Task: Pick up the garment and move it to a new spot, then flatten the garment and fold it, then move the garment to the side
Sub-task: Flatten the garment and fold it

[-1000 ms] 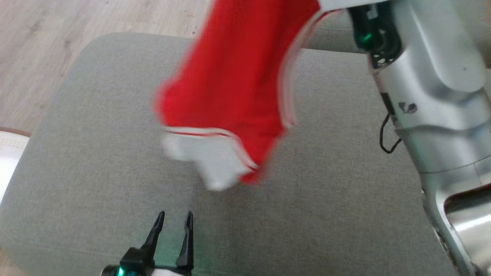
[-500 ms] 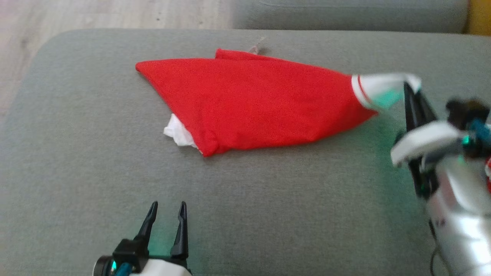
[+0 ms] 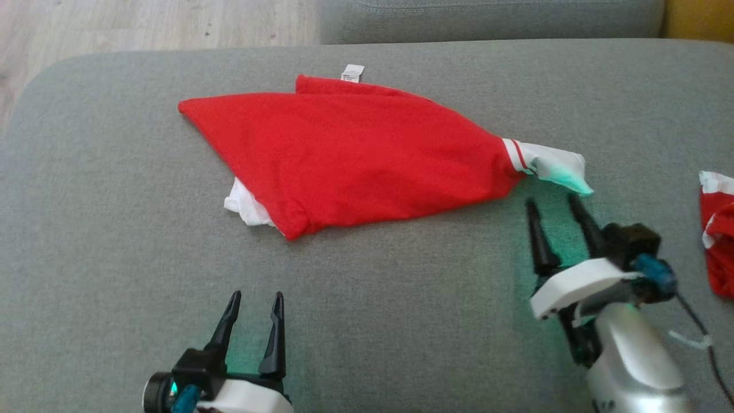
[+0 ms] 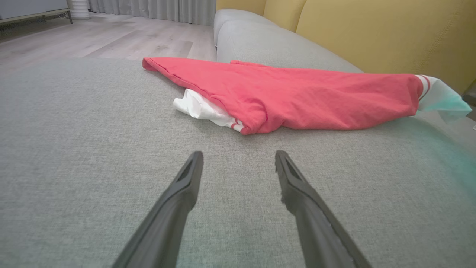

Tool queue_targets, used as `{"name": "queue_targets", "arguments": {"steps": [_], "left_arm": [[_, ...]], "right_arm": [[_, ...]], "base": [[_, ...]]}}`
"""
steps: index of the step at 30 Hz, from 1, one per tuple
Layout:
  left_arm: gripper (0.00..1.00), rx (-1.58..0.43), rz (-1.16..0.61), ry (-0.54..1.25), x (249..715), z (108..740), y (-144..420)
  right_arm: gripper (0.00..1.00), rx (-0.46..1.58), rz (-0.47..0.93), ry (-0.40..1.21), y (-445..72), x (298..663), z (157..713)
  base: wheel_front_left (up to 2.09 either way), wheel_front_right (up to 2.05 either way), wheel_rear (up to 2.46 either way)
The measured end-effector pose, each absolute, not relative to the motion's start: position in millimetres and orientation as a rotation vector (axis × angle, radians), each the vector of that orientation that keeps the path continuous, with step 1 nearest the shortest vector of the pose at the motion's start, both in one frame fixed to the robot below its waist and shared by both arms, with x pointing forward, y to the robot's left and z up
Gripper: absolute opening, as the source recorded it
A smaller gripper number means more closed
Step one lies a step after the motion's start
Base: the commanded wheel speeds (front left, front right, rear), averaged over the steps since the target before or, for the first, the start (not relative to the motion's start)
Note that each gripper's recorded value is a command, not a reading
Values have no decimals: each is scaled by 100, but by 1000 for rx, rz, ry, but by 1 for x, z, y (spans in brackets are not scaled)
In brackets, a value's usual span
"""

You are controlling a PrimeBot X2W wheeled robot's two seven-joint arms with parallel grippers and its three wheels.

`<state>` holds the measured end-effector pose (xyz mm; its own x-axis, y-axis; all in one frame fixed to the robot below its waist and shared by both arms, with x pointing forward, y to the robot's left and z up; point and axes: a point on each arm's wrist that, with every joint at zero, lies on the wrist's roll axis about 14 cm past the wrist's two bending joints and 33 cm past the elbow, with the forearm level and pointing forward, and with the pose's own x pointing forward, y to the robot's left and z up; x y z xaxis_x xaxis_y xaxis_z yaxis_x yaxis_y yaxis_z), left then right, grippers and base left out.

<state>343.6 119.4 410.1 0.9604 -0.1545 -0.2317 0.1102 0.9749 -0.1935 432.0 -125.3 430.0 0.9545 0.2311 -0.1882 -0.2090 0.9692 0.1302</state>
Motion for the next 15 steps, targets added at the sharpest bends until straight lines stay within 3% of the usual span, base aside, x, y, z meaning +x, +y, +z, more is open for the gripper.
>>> {"name": "queue_targets", "arguments": {"steps": [10, 15], "left_arm": [[100, -182, -105, 264, 334, 406, 127], [100, -196, -47, 263, 330, 406, 142]], "right_arm": [[100, 107, 506, 297, -31, 406, 405], [100, 115, 625, 308, 10, 410, 405]], "base": [[0, 0, 0], [0, 0, 0]]}}
